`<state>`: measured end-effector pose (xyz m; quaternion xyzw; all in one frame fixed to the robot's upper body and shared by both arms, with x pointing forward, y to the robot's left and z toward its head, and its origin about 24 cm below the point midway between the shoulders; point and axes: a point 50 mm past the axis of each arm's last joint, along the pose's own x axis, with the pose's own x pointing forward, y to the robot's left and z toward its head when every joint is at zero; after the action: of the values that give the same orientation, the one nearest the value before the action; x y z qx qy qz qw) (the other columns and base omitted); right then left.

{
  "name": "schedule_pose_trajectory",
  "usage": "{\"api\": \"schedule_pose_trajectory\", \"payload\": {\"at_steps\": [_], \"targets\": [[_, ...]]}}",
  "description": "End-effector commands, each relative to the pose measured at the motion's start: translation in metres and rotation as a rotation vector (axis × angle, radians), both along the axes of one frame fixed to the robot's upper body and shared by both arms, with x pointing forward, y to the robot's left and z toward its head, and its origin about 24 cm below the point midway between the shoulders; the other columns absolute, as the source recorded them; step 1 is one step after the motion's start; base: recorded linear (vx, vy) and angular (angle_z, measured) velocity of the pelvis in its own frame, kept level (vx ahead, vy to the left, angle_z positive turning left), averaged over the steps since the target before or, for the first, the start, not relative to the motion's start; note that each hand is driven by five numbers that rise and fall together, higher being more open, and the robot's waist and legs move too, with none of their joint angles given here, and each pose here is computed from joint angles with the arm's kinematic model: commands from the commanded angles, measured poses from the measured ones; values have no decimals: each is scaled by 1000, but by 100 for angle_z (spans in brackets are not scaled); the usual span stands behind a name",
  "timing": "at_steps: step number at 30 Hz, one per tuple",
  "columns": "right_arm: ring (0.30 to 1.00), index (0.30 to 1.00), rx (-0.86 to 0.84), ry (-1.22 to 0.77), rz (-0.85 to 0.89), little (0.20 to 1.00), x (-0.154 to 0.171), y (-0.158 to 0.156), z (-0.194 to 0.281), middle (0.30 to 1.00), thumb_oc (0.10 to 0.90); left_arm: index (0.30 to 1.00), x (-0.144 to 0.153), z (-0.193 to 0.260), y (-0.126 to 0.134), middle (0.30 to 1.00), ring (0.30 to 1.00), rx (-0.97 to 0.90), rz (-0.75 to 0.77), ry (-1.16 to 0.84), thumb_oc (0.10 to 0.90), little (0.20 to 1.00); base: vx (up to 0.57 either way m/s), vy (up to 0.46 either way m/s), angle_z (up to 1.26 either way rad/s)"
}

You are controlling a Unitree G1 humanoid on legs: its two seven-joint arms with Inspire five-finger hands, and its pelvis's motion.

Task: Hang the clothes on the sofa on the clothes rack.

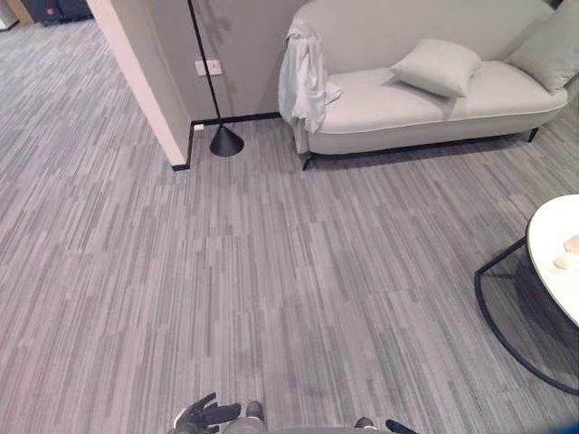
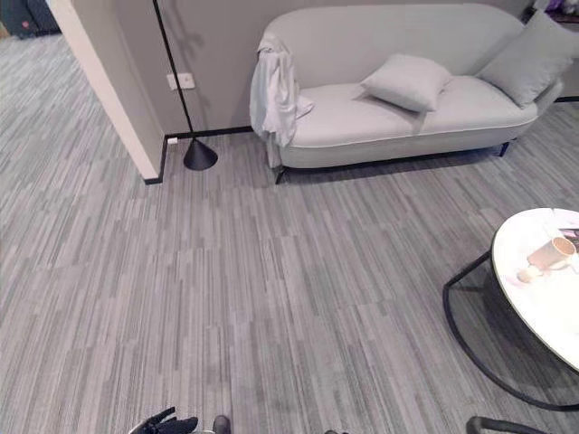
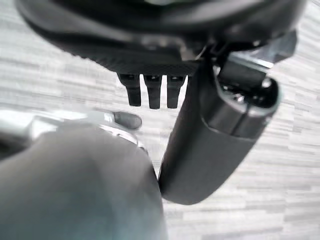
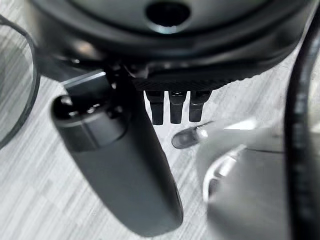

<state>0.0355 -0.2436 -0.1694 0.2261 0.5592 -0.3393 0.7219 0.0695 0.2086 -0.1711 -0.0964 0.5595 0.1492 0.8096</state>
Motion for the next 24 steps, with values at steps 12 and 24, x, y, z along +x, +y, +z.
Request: {"api": "schedule_pose_trajectory", "payload": {"at_steps": [12, 24], "targets": [[900, 900, 91, -35, 323, 900, 25, 40, -5, 900, 800, 900, -6, -3, -12, 900, 900, -19, -101, 33, 800, 900, 15, -69, 6], [900, 900, 28, -61, 571, 900, 48, 36, 0, 900, 800, 900, -12, -4, -11, 900, 900, 27, -318, 86, 800, 900, 27, -2, 2]]}}
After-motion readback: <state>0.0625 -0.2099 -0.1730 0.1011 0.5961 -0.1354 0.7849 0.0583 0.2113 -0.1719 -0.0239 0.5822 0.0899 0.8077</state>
